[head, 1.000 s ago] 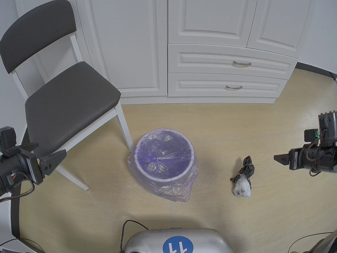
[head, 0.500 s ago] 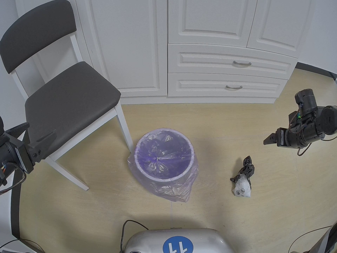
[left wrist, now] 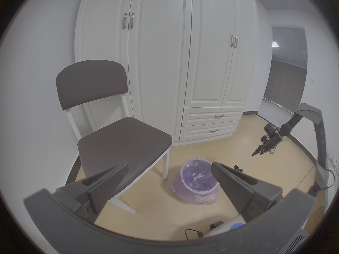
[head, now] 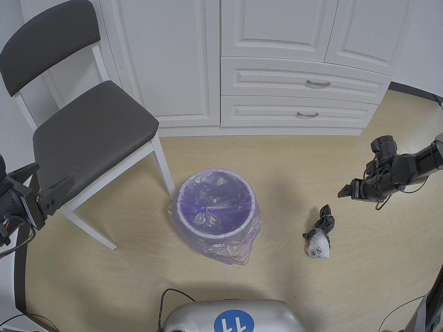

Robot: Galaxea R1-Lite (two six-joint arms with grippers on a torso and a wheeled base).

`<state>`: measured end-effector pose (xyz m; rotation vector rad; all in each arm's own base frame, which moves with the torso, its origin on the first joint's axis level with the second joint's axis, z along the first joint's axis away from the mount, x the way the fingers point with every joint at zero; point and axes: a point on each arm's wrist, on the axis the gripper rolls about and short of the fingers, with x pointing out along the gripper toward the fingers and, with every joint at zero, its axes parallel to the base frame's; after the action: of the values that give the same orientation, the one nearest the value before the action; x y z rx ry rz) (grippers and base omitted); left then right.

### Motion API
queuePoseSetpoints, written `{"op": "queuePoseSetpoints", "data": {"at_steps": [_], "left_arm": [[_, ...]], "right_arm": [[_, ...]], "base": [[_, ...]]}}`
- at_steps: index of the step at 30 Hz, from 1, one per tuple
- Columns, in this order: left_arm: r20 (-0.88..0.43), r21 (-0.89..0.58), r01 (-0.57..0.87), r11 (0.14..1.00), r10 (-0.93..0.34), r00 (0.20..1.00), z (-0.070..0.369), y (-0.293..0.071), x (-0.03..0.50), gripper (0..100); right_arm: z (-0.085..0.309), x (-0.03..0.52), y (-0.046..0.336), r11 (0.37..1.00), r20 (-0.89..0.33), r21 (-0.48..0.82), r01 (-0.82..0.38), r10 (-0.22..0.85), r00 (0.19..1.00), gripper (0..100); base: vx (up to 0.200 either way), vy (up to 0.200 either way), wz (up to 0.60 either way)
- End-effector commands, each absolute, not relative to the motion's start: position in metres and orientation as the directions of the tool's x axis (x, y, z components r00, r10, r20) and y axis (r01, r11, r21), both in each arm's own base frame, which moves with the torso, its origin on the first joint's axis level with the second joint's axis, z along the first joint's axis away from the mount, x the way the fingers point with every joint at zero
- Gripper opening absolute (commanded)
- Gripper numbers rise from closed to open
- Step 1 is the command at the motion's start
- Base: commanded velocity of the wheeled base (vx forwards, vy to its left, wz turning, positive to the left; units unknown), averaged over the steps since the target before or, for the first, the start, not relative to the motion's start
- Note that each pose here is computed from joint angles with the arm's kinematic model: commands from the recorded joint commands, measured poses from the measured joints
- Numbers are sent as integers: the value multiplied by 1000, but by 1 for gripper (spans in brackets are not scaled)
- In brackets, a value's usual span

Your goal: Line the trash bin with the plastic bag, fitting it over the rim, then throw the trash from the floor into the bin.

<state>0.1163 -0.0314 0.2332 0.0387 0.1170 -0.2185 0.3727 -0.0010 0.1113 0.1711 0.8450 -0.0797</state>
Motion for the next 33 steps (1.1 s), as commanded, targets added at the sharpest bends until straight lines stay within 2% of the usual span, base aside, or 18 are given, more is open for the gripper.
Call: {"op": "queuePoseSetpoints", "data": {"at_steps": [1, 9, 16, 24, 33], "left_arm": [[-118, 25, 222, 975, -217, 969, 233, -32, 116, 100], [-116, 25, 217, 976, -213, 970, 233, -31, 115, 100], [-122, 25, 217, 976, -213, 969, 232, -31, 115, 100], [-122, 27, 219, 975, -214, 969, 231, -31, 115, 100], [-128, 29, 219, 975, -214, 968, 231, -31, 116, 100]], "right_arm": [[86, 382, -8, 981, -786, 127, 148, 8, 618, 100], [59, 394, -13, 977, -772, 144, 155, 13, 636, 100], [32, 405, -20, 973, -782, 150, 174, 9, 623, 100], [3, 417, -24, 969, -794, 186, 162, 51, 606, 100], [-47, 461, -32, 948, -786, 257, 186, 94, 611, 100]], "base": [[0, 0, 0], [0, 0, 0], [0, 0, 0], [0, 0, 0], [0, 0, 0]]}}
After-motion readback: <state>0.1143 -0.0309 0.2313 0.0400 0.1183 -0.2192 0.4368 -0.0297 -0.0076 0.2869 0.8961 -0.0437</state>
